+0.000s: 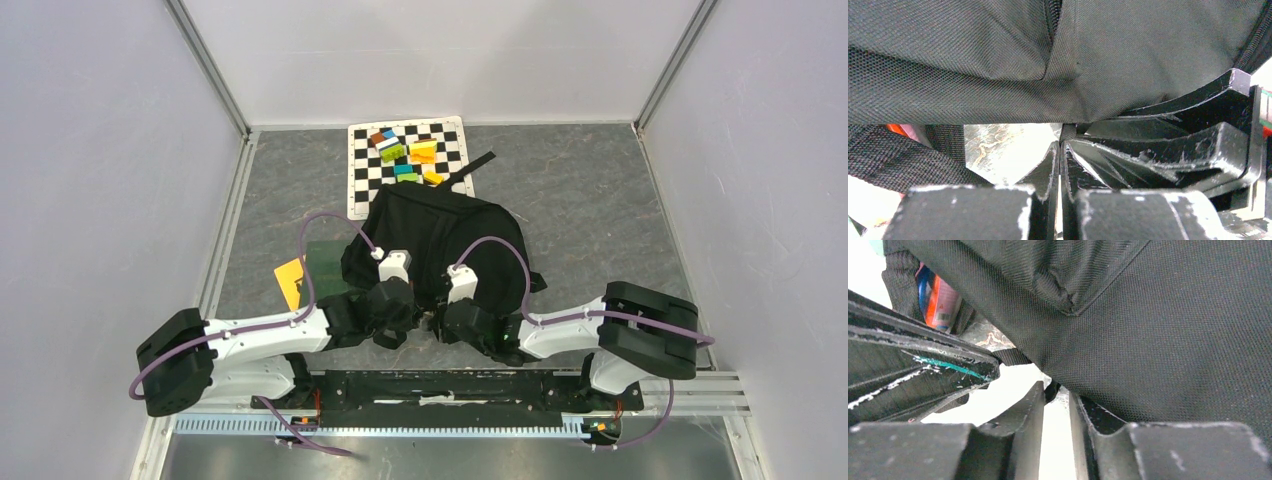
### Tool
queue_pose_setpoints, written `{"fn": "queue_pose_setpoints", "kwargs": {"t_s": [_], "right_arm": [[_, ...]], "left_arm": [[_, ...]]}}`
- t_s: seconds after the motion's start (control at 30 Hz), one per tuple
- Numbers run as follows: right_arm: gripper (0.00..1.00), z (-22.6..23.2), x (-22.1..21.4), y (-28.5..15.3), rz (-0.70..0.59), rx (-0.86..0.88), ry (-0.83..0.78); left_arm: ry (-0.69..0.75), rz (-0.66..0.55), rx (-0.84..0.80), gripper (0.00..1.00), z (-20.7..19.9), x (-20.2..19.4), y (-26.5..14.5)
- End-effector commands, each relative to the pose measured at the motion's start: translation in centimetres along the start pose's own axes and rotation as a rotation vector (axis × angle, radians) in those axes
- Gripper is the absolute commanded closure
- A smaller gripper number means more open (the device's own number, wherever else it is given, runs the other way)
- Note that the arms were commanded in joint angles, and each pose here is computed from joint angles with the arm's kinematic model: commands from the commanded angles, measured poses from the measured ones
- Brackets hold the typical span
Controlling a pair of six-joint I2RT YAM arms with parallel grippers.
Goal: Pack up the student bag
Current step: Unzip the student bag at the center of the board.
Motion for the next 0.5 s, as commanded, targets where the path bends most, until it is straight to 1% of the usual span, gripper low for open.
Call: {"fn": "queue_pose_setpoints", "kwargs": {"t_s": [0.0, 0.13, 0.17, 0.47], "right_arm": [[0.78, 0.4, 1.7, 0.5, -0.057, -0.018, 0.008], [0.99, 0.2, 1.7, 0.5, -0.05, -0.021, -0.007], [1.0, 0.2, 1.6, 0.4, -0.047, -0.025, -0.009], [1.0, -1.4, 0.9, -0.3, -0.024, -0.094, -0.032]], "left_arm": [[-0.037, -0.041, -0.032, 0.98, -0.6, 0.8, -0.1], [-0.038, -0.043, -0.031, 0.98, -0.6, 0.8, -0.2], [-0.037, -0.044, -0.032, 0.98, -0.6, 0.8, -0.2], [-0.034, -0.056, -0.023, 0.98, -0.5, 1.1, -0.3]]}}
Point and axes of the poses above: each gripper's point midway between its finger pads, its own y axis out along the fingers, its own z axis along the line the jaws close on, x = y × z, the point moved 4 cm from there along -y, back along the fingers, and after that the axes turned 9 degrees about -y, right-handed, at the moved point
